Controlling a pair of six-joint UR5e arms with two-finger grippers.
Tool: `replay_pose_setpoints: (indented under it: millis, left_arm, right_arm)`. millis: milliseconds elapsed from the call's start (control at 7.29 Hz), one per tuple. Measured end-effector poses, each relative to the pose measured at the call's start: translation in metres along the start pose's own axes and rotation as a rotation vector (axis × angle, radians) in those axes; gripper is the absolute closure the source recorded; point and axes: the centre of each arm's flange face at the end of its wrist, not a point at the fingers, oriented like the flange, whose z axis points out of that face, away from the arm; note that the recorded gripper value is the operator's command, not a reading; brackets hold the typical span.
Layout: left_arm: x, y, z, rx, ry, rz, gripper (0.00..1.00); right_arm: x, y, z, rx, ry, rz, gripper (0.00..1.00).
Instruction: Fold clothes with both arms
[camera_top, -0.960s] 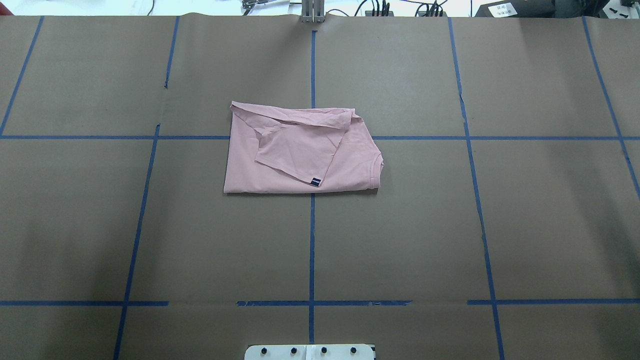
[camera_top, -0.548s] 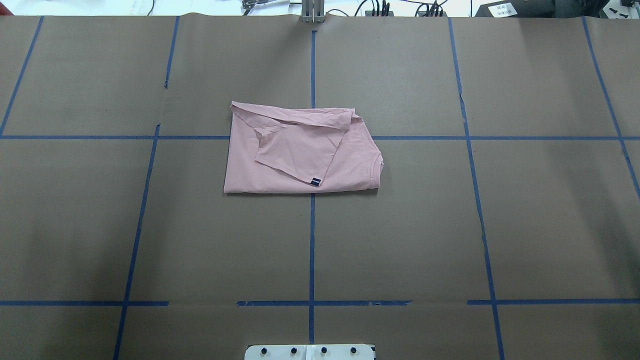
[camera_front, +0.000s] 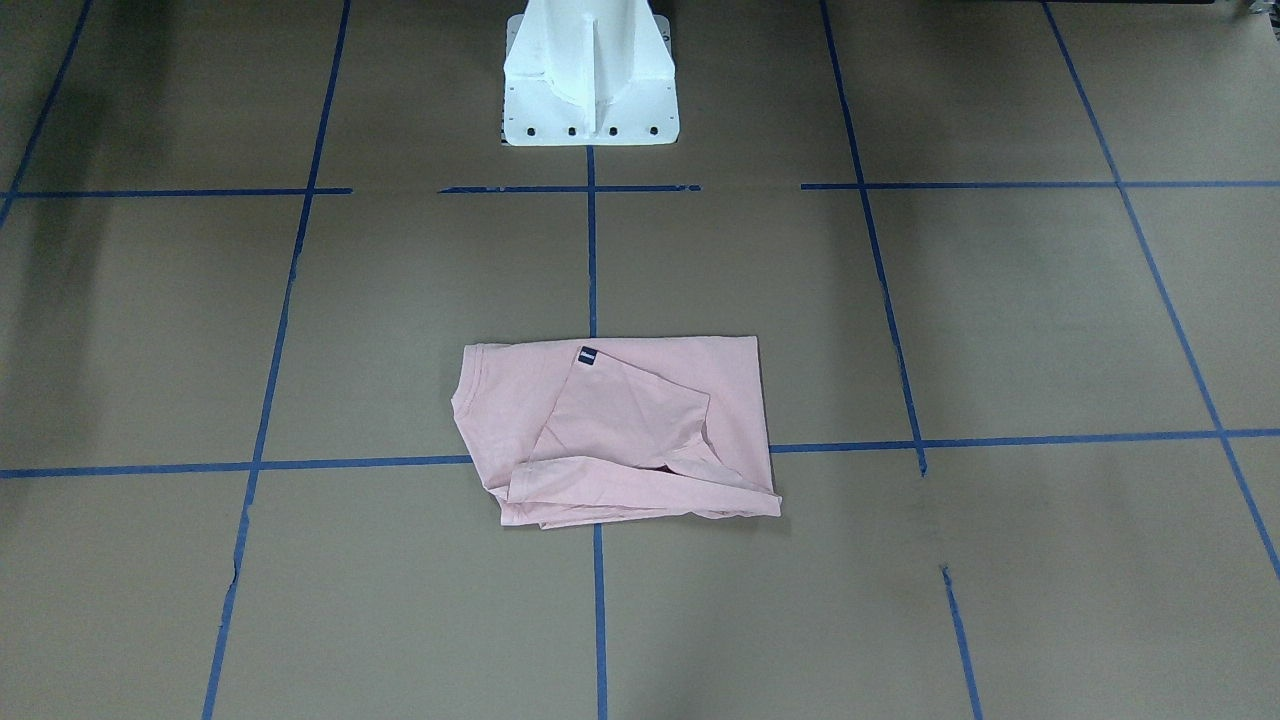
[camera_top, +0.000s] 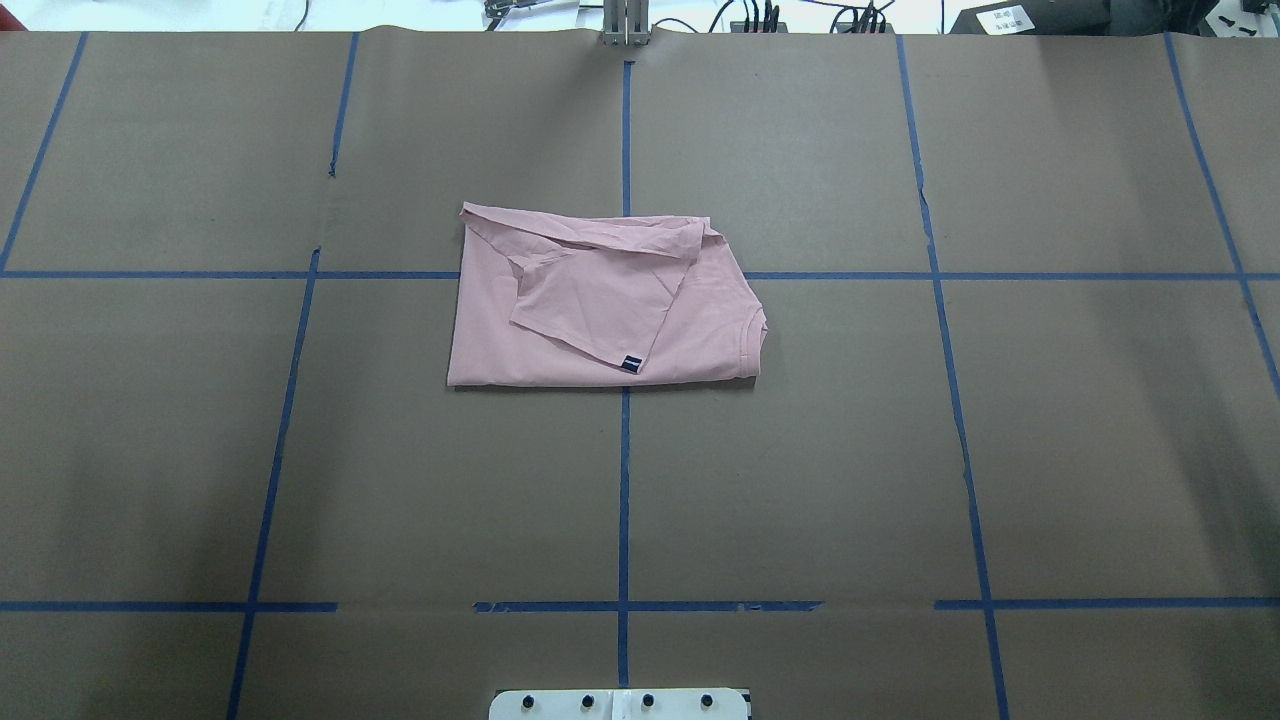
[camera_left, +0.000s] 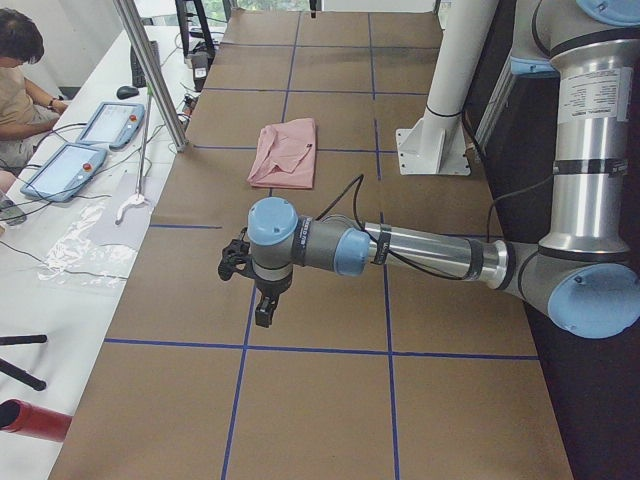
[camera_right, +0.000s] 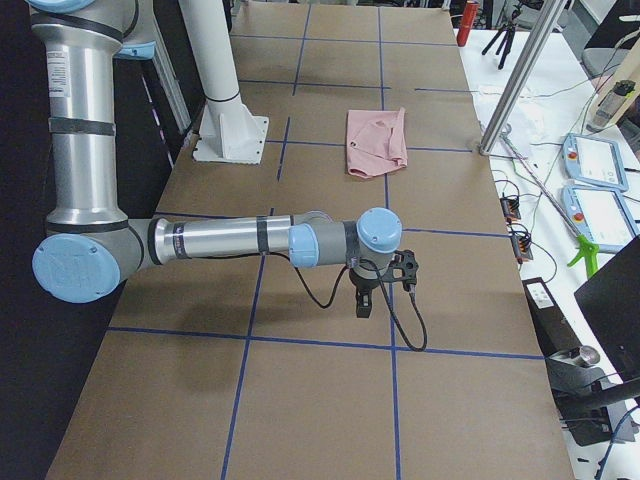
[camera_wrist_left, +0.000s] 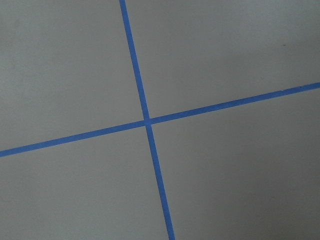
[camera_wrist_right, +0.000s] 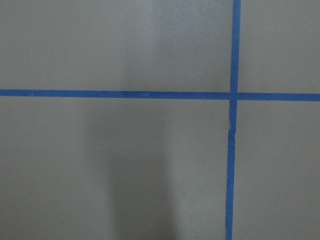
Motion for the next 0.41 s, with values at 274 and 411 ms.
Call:
replay_pose_setpoints:
  millis: [274,411]
  left_arm:
    - [0.0025,0.0006,0.0012,-0.001,0.038,-0.004,0.00]
    - [0.0033,0.0008,0.0016,-0.001,0.050,-0.005,0.00]
  right_arm:
    - [-0.0008,-0.0007,-0.0004,0.001,-0.006,-0.003,0.00]
    - [-0.0016,-0.0011,-0.0010,0.003,-0.006,-0.004,0.00]
